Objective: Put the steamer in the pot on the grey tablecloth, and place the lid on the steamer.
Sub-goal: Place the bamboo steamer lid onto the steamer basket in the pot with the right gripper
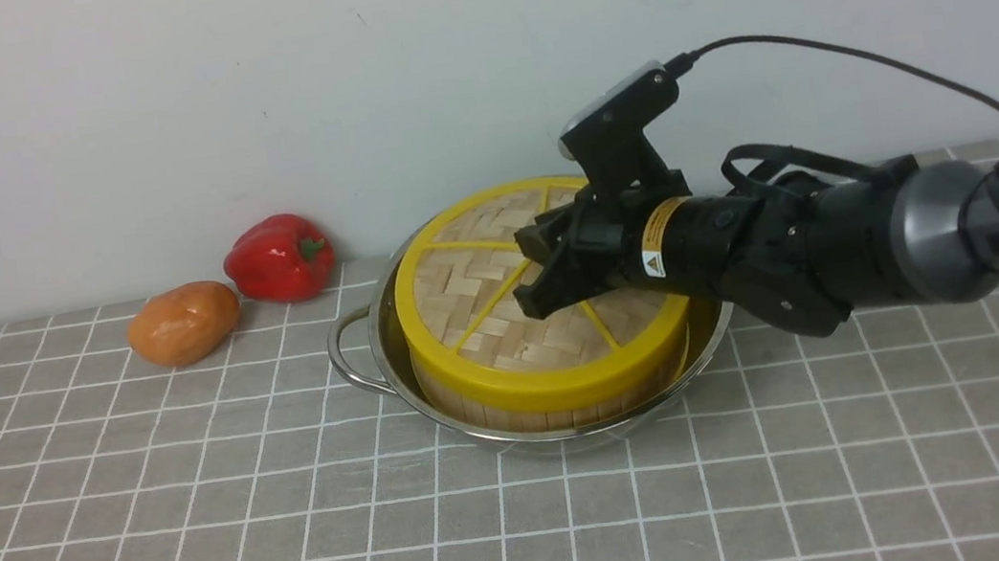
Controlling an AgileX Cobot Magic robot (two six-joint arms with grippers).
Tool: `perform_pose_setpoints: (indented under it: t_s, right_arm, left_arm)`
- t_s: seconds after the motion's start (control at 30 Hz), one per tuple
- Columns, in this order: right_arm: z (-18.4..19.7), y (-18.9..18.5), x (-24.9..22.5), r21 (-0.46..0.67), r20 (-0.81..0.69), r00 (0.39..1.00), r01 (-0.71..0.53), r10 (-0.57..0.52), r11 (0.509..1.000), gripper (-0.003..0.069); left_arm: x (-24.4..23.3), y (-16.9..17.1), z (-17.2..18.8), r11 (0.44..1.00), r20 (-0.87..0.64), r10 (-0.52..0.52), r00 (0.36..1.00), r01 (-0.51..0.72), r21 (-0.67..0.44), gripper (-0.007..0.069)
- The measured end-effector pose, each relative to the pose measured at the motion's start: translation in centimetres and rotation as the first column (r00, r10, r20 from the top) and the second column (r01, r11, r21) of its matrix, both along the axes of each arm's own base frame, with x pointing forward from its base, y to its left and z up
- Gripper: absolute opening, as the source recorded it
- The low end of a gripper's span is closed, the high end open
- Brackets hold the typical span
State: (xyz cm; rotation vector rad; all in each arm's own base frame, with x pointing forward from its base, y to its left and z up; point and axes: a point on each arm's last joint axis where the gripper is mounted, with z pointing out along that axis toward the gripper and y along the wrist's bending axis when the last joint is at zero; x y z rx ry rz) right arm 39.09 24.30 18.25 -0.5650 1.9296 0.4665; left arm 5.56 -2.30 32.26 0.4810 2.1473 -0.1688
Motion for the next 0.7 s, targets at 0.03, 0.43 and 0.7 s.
perform_pose_setpoints:
  t_s: [0.03,0.43,0.7]
  right_arm:
    - [0.0,0.0,0.0,0.000,0.000,1.000,0.000,0.000,1.000,0.0143]
    - [0.2,0.1,0.0,0.018,0.018,1.000,-0.008,0.008,1.000,0.0484]
    - [4.4,-0.3,-0.7,0.053,0.099,0.995,-0.016,0.011,0.998,0.0547]
  left_arm:
    - [0.0,0.0,0.0,1.000,0.000,0.000,1.000,0.000,0.000,0.0022]
    - [0.0,0.0,0.0,1.000,0.001,-0.003,1.000,0.003,0.004,0.0022]
    - [0.0,0.0,0.0,1.000,0.002,-0.003,1.000,0.003,0.004,0.0022]
